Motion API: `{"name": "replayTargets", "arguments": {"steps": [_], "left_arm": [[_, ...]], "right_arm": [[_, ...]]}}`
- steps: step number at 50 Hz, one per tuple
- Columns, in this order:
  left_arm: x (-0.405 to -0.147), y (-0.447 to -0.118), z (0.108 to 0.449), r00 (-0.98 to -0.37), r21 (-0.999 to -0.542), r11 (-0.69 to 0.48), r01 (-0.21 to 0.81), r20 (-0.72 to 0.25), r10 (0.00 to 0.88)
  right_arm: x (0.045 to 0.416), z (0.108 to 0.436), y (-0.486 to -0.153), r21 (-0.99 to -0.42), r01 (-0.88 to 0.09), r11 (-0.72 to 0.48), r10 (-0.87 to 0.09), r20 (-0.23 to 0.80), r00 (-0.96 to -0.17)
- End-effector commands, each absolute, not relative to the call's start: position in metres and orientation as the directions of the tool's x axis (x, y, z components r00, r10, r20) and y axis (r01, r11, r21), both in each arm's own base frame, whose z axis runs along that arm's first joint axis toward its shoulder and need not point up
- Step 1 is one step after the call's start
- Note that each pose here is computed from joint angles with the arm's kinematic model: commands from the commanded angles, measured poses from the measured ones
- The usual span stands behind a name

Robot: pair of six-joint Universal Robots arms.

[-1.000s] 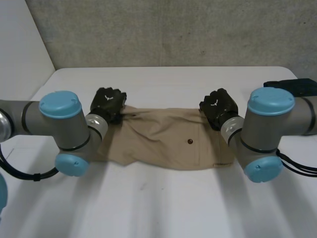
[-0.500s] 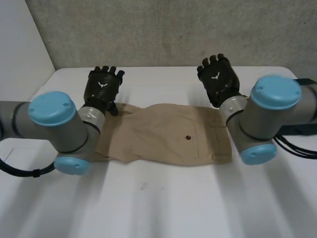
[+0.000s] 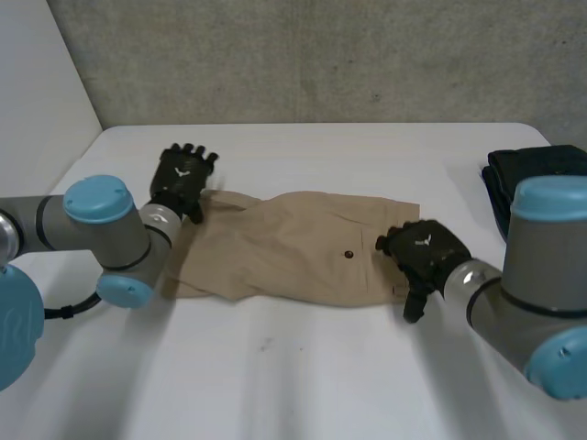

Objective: Fold the laundry.

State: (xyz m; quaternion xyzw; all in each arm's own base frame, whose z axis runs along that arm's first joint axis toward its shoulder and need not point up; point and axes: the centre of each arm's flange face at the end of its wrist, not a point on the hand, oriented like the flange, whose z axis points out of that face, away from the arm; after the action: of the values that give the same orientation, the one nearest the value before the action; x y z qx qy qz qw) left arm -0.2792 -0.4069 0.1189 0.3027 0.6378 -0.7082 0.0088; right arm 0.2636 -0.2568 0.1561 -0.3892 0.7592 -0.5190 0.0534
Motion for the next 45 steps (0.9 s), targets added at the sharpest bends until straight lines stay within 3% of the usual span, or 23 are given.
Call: {"name": "replayTargets", "arguments": {"steps": [1, 6, 20, 29, 35, 45], "left_arm": [[-0.264, -0.430, 0.120, -0.848, -0.892, -0.201, 0.405, -0.449, 0.281], [-0.266, -0.418, 0.117, -0.842, -0.894, -0.180, 0.410, -0.447, 0.303], [-0.280, -0.374, 0.155, -0.835, -0.903, -0.200, 0.380, -0.428, 0.346], [-0.278, -0.356, 0.177, -0.857, -0.931, -0.182, 0.317, -0.364, 0.366], [-0.276, -0.346, 0.185, -0.871, -0.955, -0.128, 0.268, -0.297, 0.392], [-0.277, -0.332, 0.194, -0.866, -0.958, -0.116, 0.261, -0.285, 0.410]], "right_arm": [[0.260, 0.138, -0.250, -0.855, -0.498, 0.144, -0.637, 0.305, -0.708], [0.260, 0.140, -0.259, -0.872, -0.479, 0.101, -0.610, 0.326, -0.722], [0.264, 0.125, -0.276, -0.877, -0.477, 0.056, -0.591, 0.356, -0.724], [0.245, 0.128, -0.293, -0.876, -0.474, 0.089, -0.548, 0.354, -0.758], [0.241, 0.128, -0.286, -0.871, -0.471, 0.138, -0.559, 0.324, -0.763], [0.242, 0.128, -0.282, -0.881, -0.440, 0.175, -0.569, 0.274, -0.775]]}}
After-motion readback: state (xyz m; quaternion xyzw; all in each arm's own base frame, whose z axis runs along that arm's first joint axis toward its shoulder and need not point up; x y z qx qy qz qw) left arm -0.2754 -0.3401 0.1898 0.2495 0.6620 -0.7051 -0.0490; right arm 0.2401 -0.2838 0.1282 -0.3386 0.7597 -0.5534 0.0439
